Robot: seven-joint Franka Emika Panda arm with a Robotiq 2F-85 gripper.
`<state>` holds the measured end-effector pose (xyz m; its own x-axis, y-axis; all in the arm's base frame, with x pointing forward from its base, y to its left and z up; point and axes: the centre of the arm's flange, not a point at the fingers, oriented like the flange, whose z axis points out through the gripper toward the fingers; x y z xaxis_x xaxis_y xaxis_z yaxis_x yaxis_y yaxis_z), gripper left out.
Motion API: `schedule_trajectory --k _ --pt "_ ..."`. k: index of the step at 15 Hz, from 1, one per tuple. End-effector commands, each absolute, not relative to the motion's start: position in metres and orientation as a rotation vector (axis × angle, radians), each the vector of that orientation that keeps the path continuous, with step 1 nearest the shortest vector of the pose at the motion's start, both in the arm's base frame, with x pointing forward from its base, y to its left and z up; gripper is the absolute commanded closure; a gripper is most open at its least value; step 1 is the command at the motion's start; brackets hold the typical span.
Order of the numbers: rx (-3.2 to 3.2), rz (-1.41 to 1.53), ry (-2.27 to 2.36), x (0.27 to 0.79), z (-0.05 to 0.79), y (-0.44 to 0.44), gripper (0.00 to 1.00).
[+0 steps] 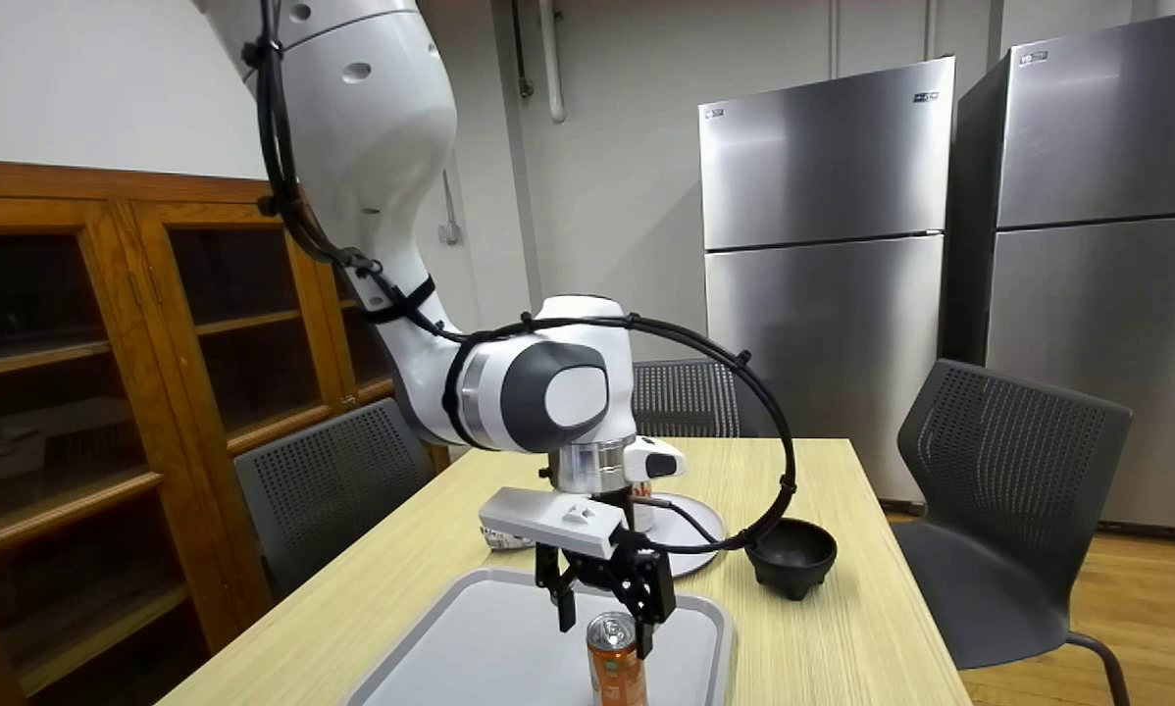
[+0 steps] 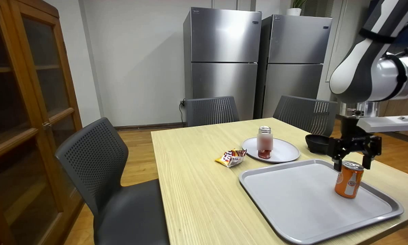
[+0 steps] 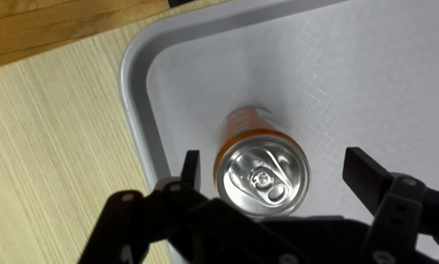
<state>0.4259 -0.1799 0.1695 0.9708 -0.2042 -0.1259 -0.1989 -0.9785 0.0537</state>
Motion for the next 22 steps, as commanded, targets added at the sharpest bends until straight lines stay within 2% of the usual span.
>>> schedule_trajectory --k 1,6,7,9,12,22 --pt "3.065 -0.211 -0.328 0.435 0.165 -0.178 0.00" --pt "3.062 -0.228 -0.330 0.437 0.159 -0.180 0.00" --pt "3.063 -0.226 -0.324 0.437 0.159 -0.180 0.25" --pt "3.064 -0.226 -0.325 0.438 0.159 -0.181 0.34" --pt "3.063 -0.217 -0.324 0.439 0.162 -0.181 0.60" --pt "3.064 -0.083 -0.278 0.451 0.197 -0.175 0.62"
